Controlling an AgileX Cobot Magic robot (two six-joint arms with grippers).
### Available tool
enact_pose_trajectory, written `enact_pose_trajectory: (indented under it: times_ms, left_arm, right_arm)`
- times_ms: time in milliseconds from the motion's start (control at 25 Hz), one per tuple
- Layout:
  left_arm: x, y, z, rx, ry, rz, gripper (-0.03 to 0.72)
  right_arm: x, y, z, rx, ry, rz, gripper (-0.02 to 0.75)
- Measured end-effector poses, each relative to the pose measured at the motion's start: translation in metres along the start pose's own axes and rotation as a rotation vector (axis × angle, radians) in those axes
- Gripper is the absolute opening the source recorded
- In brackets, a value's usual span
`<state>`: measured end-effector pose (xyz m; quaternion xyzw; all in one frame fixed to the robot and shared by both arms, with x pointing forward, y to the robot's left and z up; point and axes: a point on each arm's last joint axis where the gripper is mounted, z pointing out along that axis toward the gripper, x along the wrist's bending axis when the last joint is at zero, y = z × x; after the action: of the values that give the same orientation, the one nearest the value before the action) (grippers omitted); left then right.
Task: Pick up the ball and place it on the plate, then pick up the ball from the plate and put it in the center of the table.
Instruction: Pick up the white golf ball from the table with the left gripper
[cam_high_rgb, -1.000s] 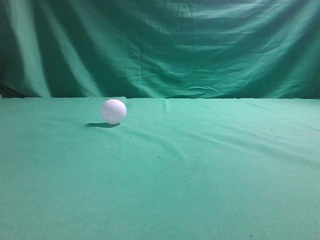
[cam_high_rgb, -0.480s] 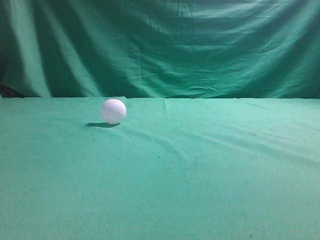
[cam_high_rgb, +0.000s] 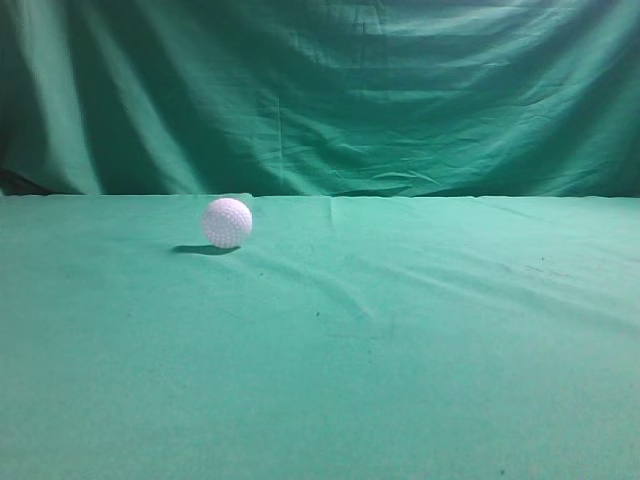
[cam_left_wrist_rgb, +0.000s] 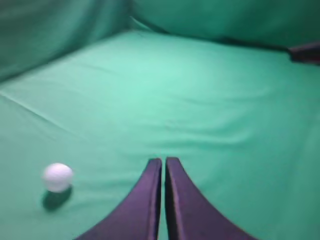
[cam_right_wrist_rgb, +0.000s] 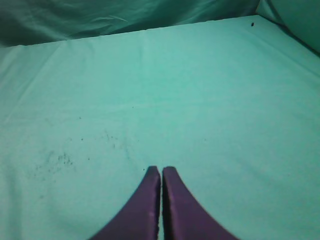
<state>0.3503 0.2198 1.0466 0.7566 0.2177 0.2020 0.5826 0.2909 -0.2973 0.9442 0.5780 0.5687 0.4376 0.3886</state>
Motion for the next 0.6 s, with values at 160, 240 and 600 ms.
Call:
enact_pose_trajectory:
  times_ms: [160, 240, 600]
  left_arm:
    - [0.026, 0.008, 0.025, 0.088, -0.067, -0.083, 0.000]
    - [0.038, 0.013, 0.034, 0.100, -0.069, -0.087, 0.000]
    - [0.082, 0.037, 0.063, 0.064, 0.009, -0.138, 0.000]
  right_arm:
    - [0.000, 0.000, 0.000, 0.000, 0.000, 0.000, 0.000]
    - [0.000, 0.000, 0.000, 0.000, 0.000, 0.000, 0.000]
    - [0.000, 0.000, 0.000, 0.000, 0.000, 0.000, 0.000]
